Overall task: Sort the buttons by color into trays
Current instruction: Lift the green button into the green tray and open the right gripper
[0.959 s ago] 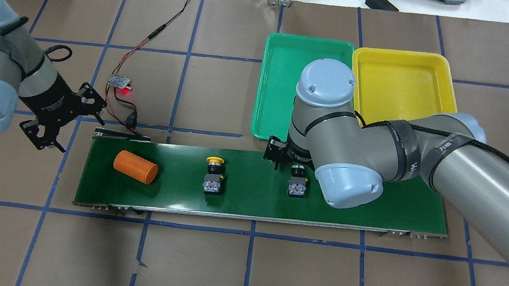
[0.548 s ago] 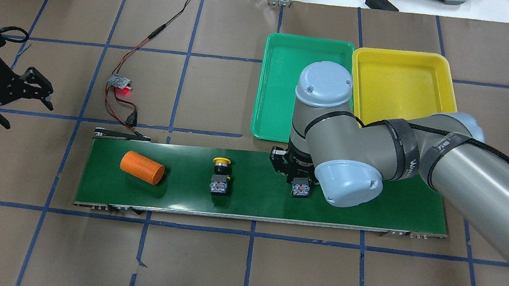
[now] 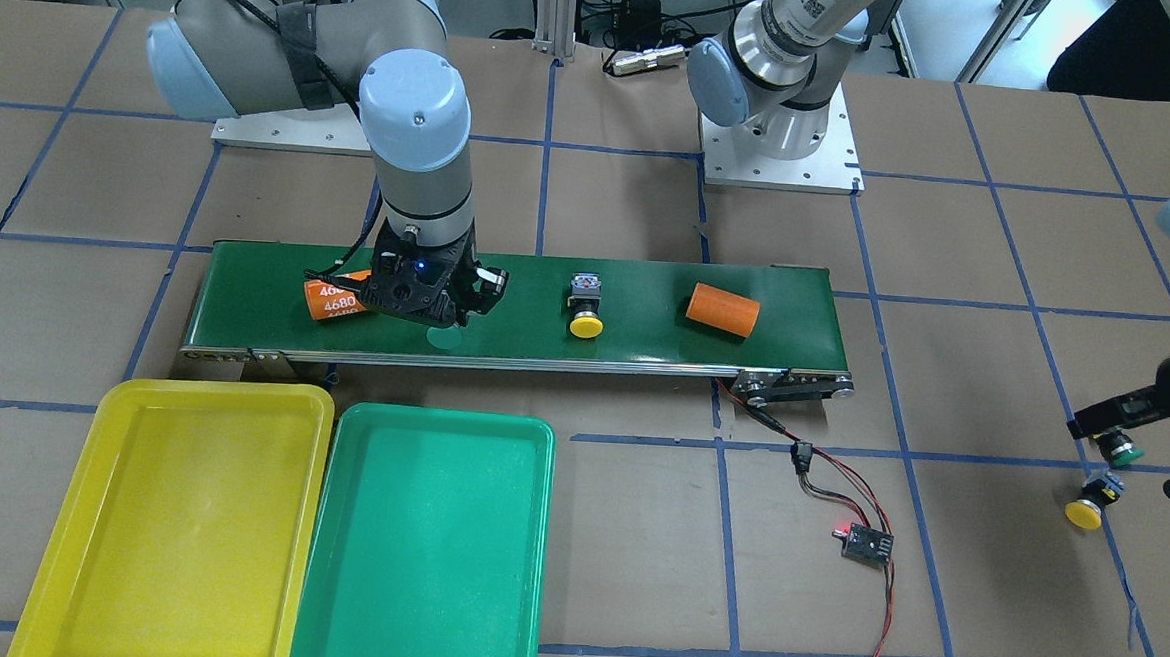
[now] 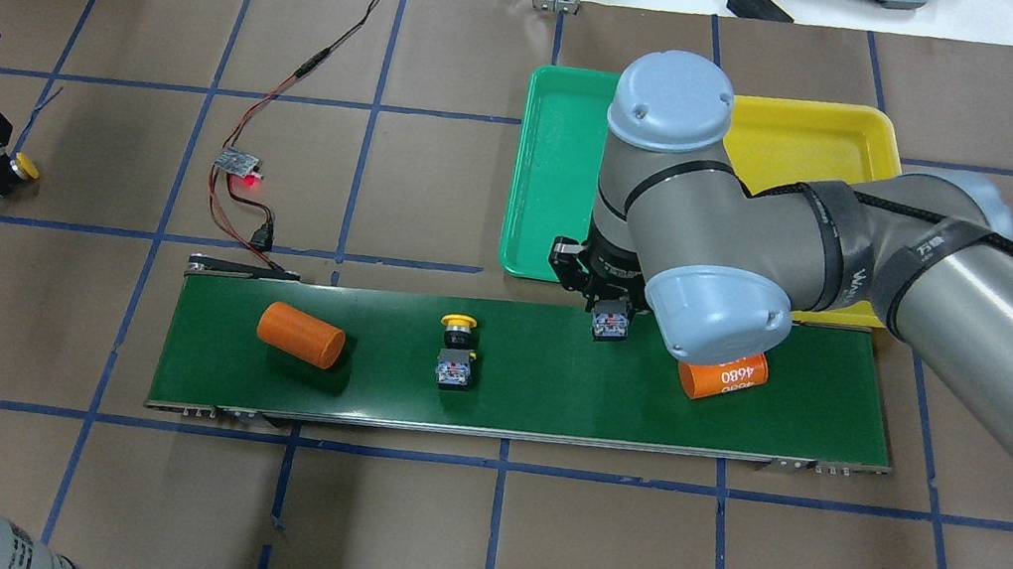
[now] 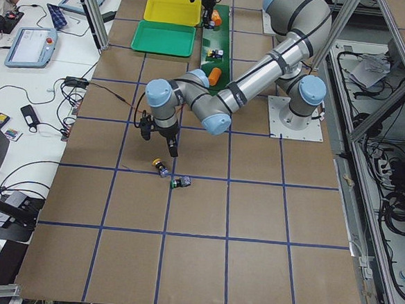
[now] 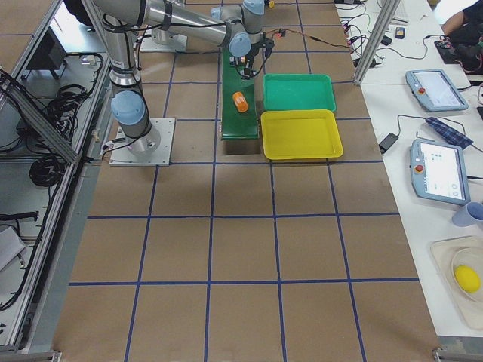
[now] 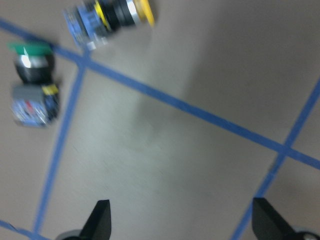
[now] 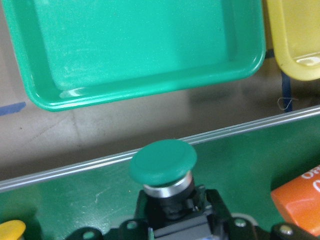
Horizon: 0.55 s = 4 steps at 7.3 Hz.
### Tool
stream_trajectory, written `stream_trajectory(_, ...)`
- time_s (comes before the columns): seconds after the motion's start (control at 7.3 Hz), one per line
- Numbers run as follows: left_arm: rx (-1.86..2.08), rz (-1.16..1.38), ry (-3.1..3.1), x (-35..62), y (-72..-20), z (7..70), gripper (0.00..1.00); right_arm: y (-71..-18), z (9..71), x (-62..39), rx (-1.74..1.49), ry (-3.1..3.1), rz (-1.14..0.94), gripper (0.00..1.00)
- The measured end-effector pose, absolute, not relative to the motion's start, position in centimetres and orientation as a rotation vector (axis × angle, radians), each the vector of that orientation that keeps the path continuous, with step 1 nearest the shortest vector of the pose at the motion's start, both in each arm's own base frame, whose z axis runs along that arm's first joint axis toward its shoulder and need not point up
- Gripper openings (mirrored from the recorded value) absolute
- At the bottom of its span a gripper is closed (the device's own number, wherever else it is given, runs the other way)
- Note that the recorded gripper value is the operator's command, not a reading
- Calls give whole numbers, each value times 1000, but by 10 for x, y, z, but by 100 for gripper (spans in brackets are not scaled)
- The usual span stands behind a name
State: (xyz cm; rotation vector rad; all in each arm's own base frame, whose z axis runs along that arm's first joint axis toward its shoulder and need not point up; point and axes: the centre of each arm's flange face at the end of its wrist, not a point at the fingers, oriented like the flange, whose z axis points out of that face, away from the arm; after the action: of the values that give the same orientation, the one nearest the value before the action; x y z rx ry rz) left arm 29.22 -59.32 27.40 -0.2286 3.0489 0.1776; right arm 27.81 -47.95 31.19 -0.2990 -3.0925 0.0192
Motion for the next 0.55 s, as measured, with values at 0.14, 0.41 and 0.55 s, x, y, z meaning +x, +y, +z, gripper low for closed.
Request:
stream_trajectory(0.14,-37,192,3052,309,-613,259,100,-495,319,271,-313,-3083,73,0)
stream_trajectory(0.41,335,220,3050,328,-636,227,100,-551,307,248,-403,-3084,179,0)
stream_trajectory(0.55,509,227,3034,331,-640,210,100,-580,295,244,-424,-3084,219,0)
